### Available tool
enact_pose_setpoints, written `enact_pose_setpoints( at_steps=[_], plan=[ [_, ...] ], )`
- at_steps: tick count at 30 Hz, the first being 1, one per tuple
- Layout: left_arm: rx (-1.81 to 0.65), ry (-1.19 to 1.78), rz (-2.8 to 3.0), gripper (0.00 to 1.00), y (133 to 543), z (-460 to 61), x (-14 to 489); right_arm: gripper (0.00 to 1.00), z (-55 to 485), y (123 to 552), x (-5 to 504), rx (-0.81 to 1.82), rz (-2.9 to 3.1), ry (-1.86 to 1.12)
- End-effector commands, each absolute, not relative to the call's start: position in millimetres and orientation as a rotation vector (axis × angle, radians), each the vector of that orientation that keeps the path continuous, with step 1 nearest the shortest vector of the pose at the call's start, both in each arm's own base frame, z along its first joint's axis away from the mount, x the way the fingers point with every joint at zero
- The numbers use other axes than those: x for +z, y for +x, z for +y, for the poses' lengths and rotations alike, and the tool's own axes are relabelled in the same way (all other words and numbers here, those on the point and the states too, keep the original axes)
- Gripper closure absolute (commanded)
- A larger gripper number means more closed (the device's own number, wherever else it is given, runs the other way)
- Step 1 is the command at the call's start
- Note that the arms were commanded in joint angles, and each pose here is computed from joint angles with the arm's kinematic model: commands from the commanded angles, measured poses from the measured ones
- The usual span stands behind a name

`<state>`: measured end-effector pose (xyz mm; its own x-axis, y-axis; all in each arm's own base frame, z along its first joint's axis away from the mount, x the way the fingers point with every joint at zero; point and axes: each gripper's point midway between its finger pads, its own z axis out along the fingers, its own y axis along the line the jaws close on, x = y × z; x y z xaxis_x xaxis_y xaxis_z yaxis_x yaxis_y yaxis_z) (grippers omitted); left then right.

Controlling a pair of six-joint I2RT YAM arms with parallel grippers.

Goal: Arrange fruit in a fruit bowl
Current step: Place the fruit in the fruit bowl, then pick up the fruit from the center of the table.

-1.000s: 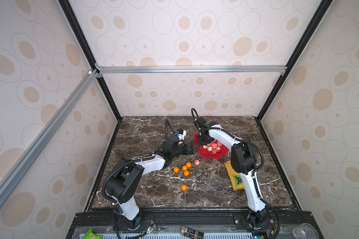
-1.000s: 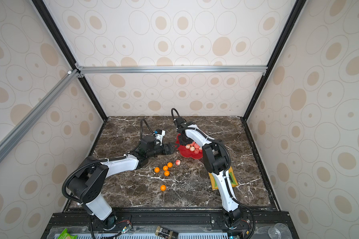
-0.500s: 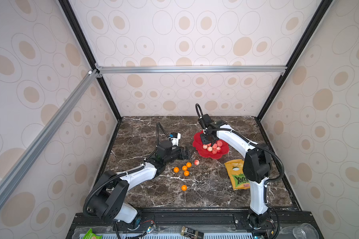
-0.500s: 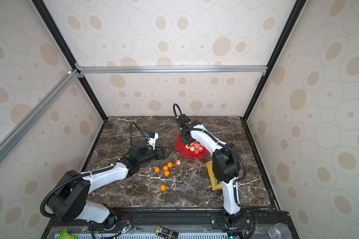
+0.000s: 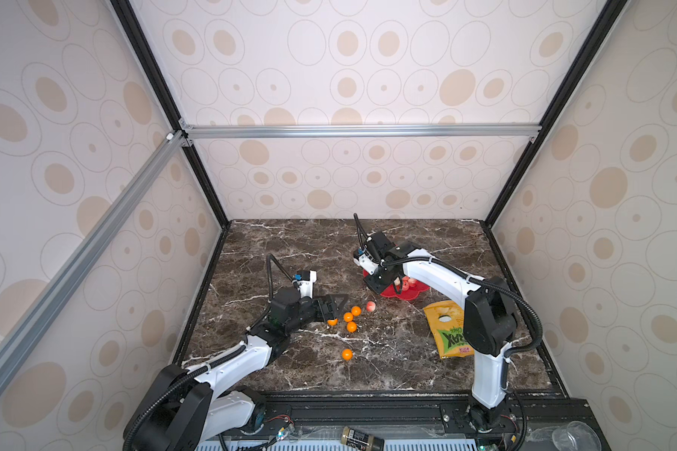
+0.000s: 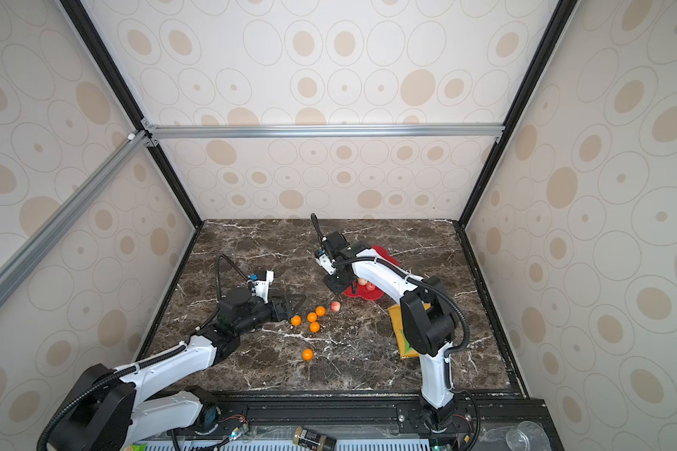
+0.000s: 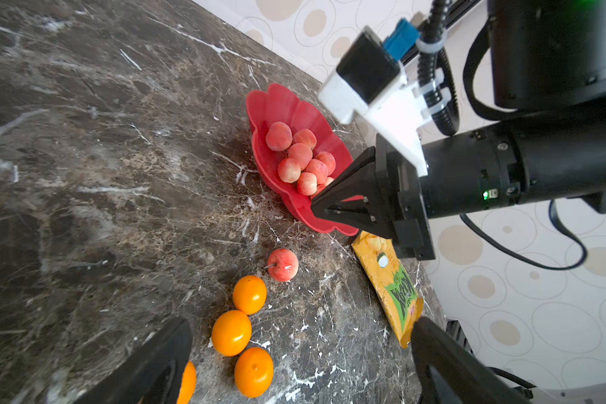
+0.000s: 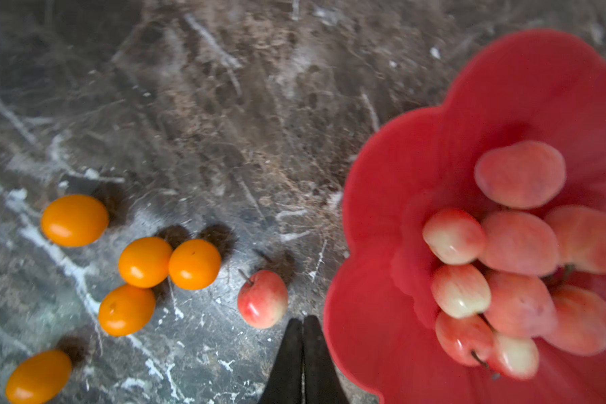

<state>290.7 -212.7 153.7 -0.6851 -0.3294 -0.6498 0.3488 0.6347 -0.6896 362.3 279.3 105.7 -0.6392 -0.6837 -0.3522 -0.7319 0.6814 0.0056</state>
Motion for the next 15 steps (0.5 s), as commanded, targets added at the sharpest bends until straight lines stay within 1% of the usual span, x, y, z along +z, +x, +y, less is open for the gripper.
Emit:
enact_pose_setpoints(
  at_steps=[1,3,9,15],
  plan=[
    [-1.153,-0.003,1.999,0.01,288.6,-209.5,169.1,0.92,304.2,337.8,114.5,0.353,2.421,-1.408],
    [-1.162,-0.023,1.99,0.01,287.7,-205.6,168.1,0.91,307.9,330.4,107.2,0.331,2.403,-1.507],
    [-1.215,-0.03,1.992,0.01,279.0,-203.8,163.7,0.89,311.8,318.9,90.7,0.278,2.406,-1.684],
    [-1.215,-0.043,1.992,0.01,279.6,-198.5,162.3,0.86,309.1,317.4,76.4,0.169,2.418,-1.767]
  ],
)
